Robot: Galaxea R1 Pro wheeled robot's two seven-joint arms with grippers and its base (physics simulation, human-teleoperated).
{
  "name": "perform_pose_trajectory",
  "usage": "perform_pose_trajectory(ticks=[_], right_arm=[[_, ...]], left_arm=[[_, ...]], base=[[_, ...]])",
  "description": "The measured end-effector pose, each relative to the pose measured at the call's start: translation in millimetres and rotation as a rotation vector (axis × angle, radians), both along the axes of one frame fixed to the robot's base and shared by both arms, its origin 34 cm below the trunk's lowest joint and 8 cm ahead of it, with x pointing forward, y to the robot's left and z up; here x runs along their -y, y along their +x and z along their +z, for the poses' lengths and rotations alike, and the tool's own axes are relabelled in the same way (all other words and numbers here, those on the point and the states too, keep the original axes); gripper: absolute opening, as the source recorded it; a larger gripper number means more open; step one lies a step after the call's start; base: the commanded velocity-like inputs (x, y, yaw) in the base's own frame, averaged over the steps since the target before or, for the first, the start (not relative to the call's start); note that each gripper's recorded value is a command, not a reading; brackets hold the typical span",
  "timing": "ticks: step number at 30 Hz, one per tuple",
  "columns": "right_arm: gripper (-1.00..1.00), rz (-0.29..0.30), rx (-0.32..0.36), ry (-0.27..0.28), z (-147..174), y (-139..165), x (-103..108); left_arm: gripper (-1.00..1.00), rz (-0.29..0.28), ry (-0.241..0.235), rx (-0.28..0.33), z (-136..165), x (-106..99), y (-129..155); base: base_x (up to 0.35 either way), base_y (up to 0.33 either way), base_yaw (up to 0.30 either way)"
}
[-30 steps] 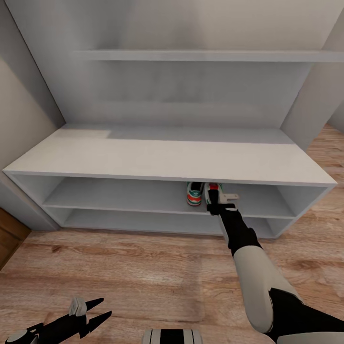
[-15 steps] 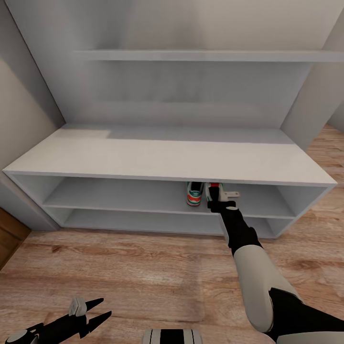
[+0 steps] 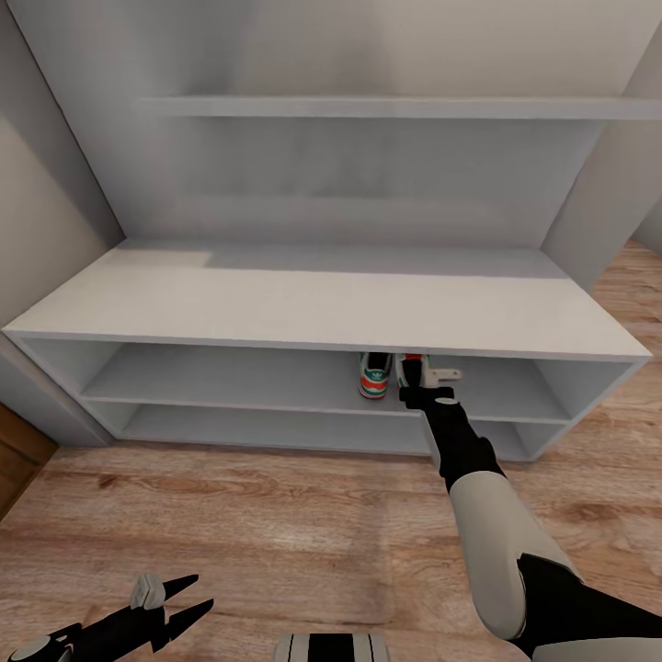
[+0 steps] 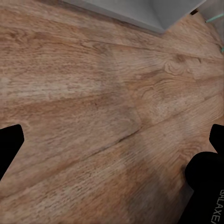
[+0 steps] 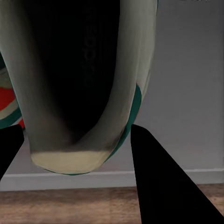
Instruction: Pick up the two gym shoes and the two sandals from the corridor floor and place them onto the hallstand (shoe rack) in the corridor, making sure they are on the rack and not on the floor. Arrange them so the two gym shoes are next to each other and the two sandals are next to each other.
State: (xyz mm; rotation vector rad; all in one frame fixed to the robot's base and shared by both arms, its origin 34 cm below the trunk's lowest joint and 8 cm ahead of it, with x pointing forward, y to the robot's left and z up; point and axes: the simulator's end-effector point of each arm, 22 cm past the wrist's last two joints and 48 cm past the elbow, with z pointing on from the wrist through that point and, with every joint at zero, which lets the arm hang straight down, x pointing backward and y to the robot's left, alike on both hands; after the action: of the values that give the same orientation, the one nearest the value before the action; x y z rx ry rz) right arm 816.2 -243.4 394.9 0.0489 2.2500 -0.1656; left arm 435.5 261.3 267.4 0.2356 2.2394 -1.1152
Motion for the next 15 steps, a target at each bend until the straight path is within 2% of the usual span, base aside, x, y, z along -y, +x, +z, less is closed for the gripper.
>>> perform_pose_trajectory(ticks=[5,6,15], right_arm=[[-1.0,-0.001,0.003,-0.002,1.0,0.4,1.0],[1.0,-0.002,0.003,-0.002,1.1,0.5,1.1],[1.0,-0.005,0.004,0.001,1.4,0.6,1.2]], left_arm=[[1.0,0.0,0.0,0.0,0.1,0.1,-0.1],[1.0,0.0,-0.001,0.0,0.1,0.1,-0.1],[1.0,0.0,-0.001,0.002,0.7,0.1,0.7]], base=[[0.0,0.0,0.0],[0.0,0.0,0.0],[0.0,0.0,0.0]])
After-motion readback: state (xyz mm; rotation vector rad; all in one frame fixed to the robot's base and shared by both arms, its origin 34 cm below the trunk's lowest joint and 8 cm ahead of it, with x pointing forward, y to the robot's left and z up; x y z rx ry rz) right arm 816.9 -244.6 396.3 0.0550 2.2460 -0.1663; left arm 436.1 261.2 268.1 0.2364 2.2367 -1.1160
